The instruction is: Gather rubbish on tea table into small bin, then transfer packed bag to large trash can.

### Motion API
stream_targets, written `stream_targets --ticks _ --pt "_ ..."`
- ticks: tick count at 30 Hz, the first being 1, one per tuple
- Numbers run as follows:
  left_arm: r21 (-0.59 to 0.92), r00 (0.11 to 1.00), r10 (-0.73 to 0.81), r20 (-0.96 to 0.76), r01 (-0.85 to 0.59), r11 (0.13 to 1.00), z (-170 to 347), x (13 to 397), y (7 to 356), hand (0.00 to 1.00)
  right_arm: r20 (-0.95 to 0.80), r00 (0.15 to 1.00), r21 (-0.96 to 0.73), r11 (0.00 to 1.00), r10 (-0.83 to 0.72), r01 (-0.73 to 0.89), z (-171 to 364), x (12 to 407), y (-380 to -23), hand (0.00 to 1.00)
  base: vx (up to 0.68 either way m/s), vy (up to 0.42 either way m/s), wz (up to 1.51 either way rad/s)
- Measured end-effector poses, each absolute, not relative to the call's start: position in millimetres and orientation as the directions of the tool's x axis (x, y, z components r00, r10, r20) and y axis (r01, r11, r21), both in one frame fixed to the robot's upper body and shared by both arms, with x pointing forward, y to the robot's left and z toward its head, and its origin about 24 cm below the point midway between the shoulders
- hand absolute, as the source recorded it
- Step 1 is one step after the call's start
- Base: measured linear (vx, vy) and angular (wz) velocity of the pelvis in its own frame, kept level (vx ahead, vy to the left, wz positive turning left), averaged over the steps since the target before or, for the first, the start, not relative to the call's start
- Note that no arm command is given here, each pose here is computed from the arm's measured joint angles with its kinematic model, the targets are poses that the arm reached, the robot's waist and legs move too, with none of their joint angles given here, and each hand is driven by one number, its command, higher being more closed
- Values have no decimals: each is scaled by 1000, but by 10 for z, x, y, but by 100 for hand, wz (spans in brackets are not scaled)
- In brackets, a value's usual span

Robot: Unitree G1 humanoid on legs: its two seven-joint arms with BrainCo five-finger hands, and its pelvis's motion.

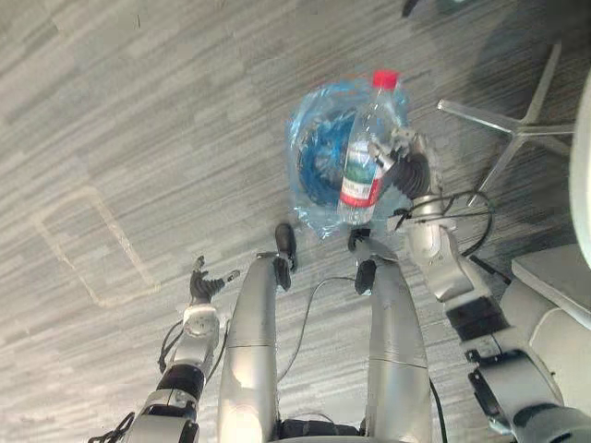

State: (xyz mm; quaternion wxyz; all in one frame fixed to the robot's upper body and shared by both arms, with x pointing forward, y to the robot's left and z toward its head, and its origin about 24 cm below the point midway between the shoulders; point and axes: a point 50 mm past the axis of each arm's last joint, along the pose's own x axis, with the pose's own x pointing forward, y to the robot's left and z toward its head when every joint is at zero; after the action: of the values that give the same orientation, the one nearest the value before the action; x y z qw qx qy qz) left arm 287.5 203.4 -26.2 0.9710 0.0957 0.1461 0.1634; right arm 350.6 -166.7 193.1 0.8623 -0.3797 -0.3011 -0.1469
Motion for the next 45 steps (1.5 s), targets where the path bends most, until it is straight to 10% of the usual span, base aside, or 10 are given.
stream_targets --ticks 7,8,45 --pt "186 917 331 -223 -293 938 -180 2946 1966 0 629 771 -574 609 -101 547 1981 3623 -1807 100 -17 31 16" --pt "180 921 328 -209 -294 939 -151 2963 1955 0 632 766 -568 604 -115 559 2001 3625 -1837 0 -16 22 16" --pt "95 958 259 -123 -249 964 81 3140 1620 0 449 890 -799 479 75 363 1299 3498 -1598 0 -33 4 -2"
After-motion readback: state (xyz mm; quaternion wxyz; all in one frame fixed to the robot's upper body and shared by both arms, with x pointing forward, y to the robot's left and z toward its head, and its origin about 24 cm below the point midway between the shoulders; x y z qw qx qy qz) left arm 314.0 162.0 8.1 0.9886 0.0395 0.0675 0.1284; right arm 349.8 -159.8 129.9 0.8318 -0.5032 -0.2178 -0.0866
